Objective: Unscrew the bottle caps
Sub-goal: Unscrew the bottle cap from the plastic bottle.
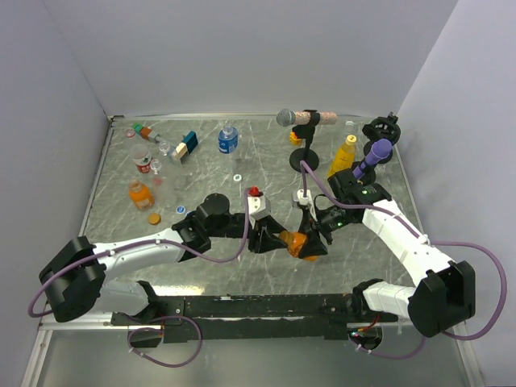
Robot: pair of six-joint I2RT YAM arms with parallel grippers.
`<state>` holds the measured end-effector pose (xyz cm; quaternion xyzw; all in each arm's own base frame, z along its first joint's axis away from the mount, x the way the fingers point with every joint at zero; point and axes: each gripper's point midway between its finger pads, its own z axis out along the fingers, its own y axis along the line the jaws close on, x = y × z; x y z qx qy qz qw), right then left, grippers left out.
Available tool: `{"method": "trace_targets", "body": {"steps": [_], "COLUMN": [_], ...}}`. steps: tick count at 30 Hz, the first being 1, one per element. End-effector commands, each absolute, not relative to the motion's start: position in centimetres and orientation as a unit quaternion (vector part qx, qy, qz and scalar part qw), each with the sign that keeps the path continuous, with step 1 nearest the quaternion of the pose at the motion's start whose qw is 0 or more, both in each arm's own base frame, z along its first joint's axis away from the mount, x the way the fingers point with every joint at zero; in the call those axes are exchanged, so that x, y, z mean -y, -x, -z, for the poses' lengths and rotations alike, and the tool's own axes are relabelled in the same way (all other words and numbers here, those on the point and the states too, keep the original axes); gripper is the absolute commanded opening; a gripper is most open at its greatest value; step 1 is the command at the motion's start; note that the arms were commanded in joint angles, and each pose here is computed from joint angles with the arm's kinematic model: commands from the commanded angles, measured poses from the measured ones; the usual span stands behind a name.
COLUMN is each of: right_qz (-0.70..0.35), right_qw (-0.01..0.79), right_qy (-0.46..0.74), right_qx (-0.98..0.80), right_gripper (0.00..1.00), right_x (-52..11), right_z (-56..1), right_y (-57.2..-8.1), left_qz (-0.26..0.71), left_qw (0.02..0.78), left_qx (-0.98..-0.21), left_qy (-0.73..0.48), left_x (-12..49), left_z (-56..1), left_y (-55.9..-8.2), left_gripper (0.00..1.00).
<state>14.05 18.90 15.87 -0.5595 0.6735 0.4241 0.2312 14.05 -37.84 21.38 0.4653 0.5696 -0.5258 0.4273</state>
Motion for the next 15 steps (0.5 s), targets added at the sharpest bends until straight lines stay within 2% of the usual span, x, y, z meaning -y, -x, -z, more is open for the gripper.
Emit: {"method": "trace_targets", "body": {"steps": [1, 5, 8, 12, 15], "right_qz": [-0.423, -0.403, -0.397, -0.392, -0.391], "right_qw": [0.273, 0.278, 0.279, 0.282, 0.282], "right_qy": [0.573, 0.565, 0.562, 0.559, 0.558], "right_qx": [-0.647, -0.664, -0.670, -0.674, -0.675], "right_gripper": [0.09, 0.09, 0.08, 0.08, 0.08], "right_x": [-19.6, -19.4, -19.3, -19.3, -19.3], "right_z": [-17.1, -16.7, -16.5, -16.5, -16.4], "right_y": [-14.8, -15.8, -16.1, -16.3, -16.4], "left_qz": [0.564, 0.580, 0.586, 0.547, 0.512], "left_qw": [0.381, 0.277, 0.215, 0.197, 0.216], "left_qx": [-0.601, -0.707, -0.752, -0.809, -0.831], "left_qy": [-0.420, -0.295, -0.210, -0.084, -0.019], "left_x": [38.7, 39.3, 39.4, 38.2, 37.6], "left_z": [-23.0, -21.9, -20.9, -19.8, -20.3], "left_y": [-13.8, -14.3, -13.9, -14.9, -15.8], "left_gripper": [0.01, 0.01, 0.01, 0.01, 0.01]}}
